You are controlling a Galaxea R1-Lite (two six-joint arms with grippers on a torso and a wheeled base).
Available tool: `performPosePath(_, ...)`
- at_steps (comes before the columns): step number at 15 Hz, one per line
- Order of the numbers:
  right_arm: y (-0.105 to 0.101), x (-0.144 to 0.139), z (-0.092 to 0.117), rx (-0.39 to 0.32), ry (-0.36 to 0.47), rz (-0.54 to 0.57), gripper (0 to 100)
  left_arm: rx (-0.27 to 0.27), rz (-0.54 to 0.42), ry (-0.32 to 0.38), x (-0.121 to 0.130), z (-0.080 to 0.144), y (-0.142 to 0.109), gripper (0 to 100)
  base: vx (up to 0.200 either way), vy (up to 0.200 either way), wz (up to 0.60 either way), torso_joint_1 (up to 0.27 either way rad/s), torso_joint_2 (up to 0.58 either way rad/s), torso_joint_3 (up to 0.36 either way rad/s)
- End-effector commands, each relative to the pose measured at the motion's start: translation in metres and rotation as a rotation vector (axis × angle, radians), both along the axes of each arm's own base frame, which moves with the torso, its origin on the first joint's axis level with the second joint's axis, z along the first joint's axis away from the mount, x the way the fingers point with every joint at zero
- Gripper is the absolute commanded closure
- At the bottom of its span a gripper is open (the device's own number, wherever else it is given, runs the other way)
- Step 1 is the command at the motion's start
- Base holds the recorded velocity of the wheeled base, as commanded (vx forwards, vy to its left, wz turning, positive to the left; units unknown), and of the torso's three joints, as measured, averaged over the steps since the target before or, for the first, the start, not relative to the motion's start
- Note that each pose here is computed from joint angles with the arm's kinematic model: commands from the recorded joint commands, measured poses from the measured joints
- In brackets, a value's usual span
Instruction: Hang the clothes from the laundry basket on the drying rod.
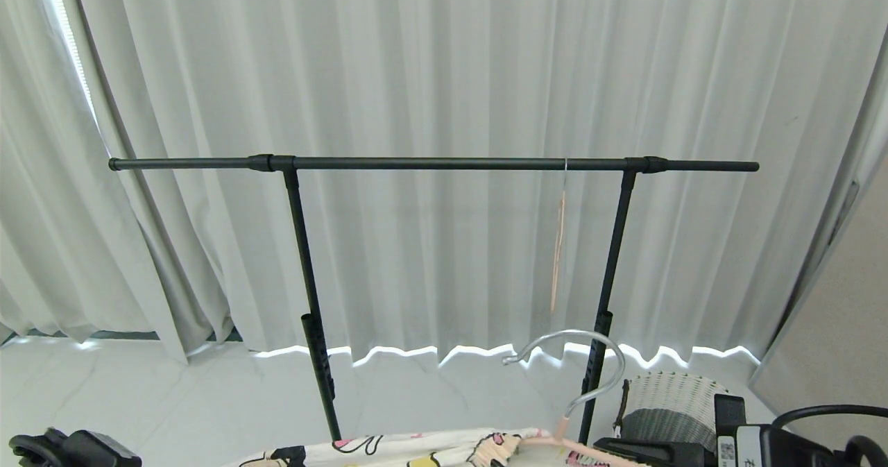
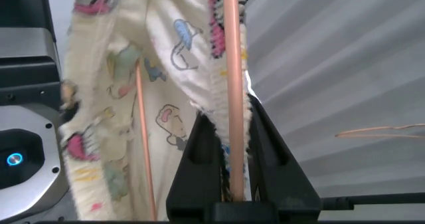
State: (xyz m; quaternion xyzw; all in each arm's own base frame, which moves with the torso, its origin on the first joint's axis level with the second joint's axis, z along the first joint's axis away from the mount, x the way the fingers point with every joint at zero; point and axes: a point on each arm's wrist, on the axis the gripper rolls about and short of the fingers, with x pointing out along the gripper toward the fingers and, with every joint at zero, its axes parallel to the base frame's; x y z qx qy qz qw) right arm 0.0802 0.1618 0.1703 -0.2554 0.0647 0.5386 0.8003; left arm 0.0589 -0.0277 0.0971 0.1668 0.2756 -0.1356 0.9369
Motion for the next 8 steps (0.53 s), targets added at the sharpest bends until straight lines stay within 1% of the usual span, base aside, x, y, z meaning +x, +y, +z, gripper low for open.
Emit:
performPosePath(1,-0.001,-0.001,0.002,0.015,-0.002,-0.002,100,0.032,0.043,0.030,0.000,-0.006,0.003,100,0.000,0.000,0.00,0.000,0.00,0.000)
performPosePath(3,-0.003,-0.001,0.005,0.034,0.003,-0.008,100,0.054,0.061,0.052,0.002,-0.009,0.003,100,0.000,0.000,0.00,0.000,0.00,0.000)
performPosePath(6,-0.008,-0.002,0.010,0.067,0.002,-0.024,100,0.118,0.179,0.088,0.014,-0.009,0.004,100,0.000,0.000,0.00,0.000,0.00,0.000)
performPosePath(8,-0.011,0.000,0.014,0.085,0.004,-0.048,100,0.134,0.178,0.087,0.021,-0.004,0.002,100,0.000,0.000,0.00,0.000,0.00,0.000)
